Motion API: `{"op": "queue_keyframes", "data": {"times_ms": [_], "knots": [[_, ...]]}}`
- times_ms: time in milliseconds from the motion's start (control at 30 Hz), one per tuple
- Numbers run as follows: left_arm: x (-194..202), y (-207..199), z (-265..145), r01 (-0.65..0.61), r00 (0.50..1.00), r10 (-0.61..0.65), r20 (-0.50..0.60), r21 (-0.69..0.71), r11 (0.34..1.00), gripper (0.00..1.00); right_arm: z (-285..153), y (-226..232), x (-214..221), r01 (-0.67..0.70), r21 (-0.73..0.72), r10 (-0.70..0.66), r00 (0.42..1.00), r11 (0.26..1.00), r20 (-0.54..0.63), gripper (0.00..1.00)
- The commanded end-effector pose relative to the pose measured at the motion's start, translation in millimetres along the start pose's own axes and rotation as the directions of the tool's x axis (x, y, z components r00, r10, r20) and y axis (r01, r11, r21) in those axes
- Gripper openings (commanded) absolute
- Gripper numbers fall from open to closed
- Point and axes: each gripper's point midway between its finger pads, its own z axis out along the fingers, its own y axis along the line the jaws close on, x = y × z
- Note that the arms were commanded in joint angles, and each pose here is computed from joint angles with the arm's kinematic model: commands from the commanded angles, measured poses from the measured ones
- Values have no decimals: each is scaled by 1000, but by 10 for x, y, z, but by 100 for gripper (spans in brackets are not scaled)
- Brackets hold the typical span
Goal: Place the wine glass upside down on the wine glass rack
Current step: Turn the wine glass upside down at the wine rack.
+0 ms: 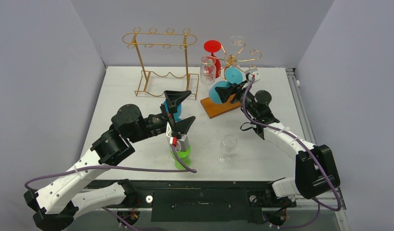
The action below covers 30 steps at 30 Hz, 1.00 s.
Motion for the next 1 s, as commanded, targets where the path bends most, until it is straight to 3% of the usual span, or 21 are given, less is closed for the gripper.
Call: {"op": "queue_keyframes", "data": {"times_ms": [0,333,600,800,967], "knots": [[-57,79,-72,13,1000,-13,6,-33,999,96,97,63,-299,65,-7,-64,995,998,78,50],[-53,35,-95,28,1000,-28,7,-25,999,96,-121,-209,-357,68,75,-75,994,995,83,47],[-66,-4,10,47,998,-47,29,2,999,100,-184,-162,-204,132,29,-130,990,991,-60,43],[-221,0,308,126,984,-134,115,79,989,77,-443,-45,-92,145,1,-144,981,989,-129,42],[-254,-29,610,53,981,-70,181,98,994,70,-672,180,-144,154,-53,-160,975,987,-153,42]]}}
